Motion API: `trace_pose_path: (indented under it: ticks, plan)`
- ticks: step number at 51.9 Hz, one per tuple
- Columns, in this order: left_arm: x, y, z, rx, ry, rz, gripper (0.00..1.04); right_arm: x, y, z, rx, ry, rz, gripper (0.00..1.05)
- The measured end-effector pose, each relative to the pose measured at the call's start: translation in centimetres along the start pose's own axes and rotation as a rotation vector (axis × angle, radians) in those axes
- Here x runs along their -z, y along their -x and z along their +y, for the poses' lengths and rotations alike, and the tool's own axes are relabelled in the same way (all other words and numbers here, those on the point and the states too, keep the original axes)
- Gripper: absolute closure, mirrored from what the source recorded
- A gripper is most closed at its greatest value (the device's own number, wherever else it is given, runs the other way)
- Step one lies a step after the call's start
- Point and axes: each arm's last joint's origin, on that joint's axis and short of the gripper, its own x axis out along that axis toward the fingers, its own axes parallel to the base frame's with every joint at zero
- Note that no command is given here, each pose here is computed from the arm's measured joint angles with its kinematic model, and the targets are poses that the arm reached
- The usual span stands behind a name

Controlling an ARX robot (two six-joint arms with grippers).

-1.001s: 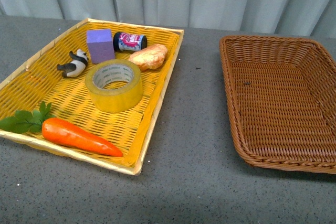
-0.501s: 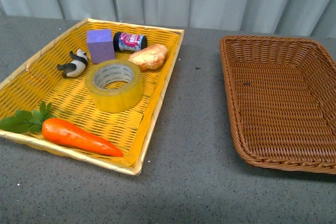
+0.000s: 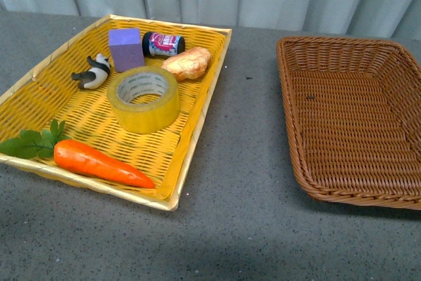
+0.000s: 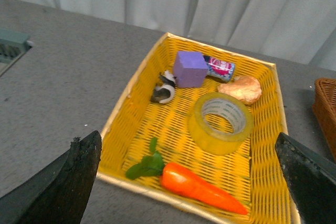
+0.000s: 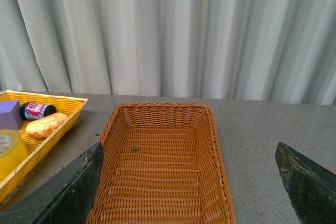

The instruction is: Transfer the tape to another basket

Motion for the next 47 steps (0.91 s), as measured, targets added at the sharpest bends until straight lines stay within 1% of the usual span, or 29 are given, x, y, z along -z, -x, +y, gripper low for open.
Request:
trace_pose_path:
  ticks: [5,10,19,25,32,42,47]
  plan:
    - [-0.8,-2.8,-1.1,0.046,0.006,0.056,0.06,0.0,0.0,0.0,0.000,0.000,0.000,0.09]
    - [-0.7,-5.8,-2.5,0.096,-0.014,0.146,0.06,0.0,0.0,0.0,0.000,0.000,0.000,0.09]
    - [-0.5,-10.8,-4.5,0.112,-0.018,0.308,0.06,0.0,0.0,0.0,0.000,0.000,0.000,0.09]
    - [-0.5,-14.7,-6.2,0.104,-0.031,0.391,0.06,0.0,0.0,0.0,0.000,0.000,0.000,0.09]
    - [-0.1,-17.2,-7.7,0.087,-0.051,0.462,0.06,0.0,0.0,0.0,0.000,0.000,0.000,0.09]
    - [1.1,-20.2,-8.6,0.034,-0.048,0.539,0.06,0.0,0.0,0.0,0.000,0.000,0.000,0.09]
    - [1.6,-21.8,-8.7,-0.025,-0.031,0.574,0.06,0.0,0.0,0.0,0.000,0.000,0.000,0.09]
